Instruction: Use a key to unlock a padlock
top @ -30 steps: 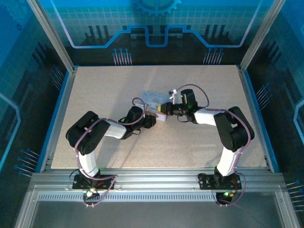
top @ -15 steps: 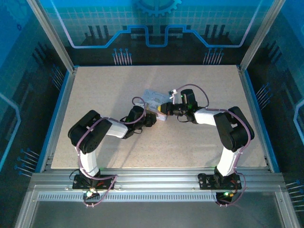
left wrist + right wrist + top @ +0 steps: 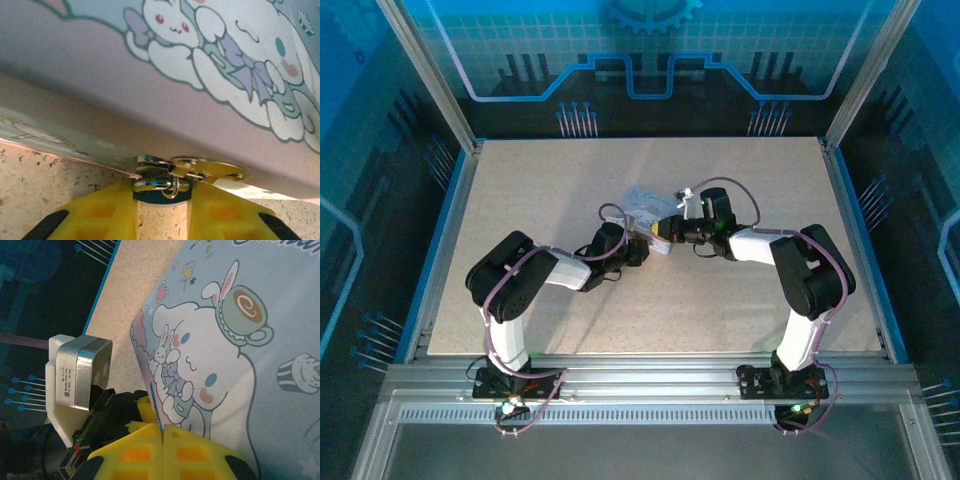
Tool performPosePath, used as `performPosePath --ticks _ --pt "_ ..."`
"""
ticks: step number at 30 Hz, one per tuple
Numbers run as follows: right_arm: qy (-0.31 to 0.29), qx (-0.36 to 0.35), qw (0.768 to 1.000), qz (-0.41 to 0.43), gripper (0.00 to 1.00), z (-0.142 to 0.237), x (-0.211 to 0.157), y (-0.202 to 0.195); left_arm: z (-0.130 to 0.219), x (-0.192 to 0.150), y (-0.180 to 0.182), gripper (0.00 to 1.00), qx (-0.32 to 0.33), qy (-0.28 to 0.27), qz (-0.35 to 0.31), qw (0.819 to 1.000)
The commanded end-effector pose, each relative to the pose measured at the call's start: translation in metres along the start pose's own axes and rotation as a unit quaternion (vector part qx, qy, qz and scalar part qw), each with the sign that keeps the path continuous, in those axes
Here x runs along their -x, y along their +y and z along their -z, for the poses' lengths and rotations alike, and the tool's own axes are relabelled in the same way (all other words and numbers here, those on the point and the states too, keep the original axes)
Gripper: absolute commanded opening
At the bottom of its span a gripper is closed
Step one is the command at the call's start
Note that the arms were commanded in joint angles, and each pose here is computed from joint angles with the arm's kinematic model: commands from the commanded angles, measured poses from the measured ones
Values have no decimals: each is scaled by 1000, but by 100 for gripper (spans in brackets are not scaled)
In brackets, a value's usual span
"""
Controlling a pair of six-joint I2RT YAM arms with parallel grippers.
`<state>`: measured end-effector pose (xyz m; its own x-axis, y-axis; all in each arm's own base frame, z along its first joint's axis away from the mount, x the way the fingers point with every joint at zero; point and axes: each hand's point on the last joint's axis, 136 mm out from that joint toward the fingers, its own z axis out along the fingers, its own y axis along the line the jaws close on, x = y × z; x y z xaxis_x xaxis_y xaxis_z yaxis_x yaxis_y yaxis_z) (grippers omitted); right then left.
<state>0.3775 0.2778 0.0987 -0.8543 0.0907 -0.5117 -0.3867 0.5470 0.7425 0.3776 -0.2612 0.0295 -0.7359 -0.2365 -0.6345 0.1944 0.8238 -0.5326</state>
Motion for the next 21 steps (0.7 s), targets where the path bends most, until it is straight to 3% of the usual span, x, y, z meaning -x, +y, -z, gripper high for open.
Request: performPosePath --ticks 1,9,21 --pt "58 -43 997 -36 0 -2 -34 -14 2 -14 -22 26 -34 34 5 999" --pt "-6 -42 998 47 0 35 -3 22 19 -19 -39 26 -58 51 31 997" --pt "0 -119 980 158 0 82 -69 14 47 -20 -68 23 -88 97 86 988"
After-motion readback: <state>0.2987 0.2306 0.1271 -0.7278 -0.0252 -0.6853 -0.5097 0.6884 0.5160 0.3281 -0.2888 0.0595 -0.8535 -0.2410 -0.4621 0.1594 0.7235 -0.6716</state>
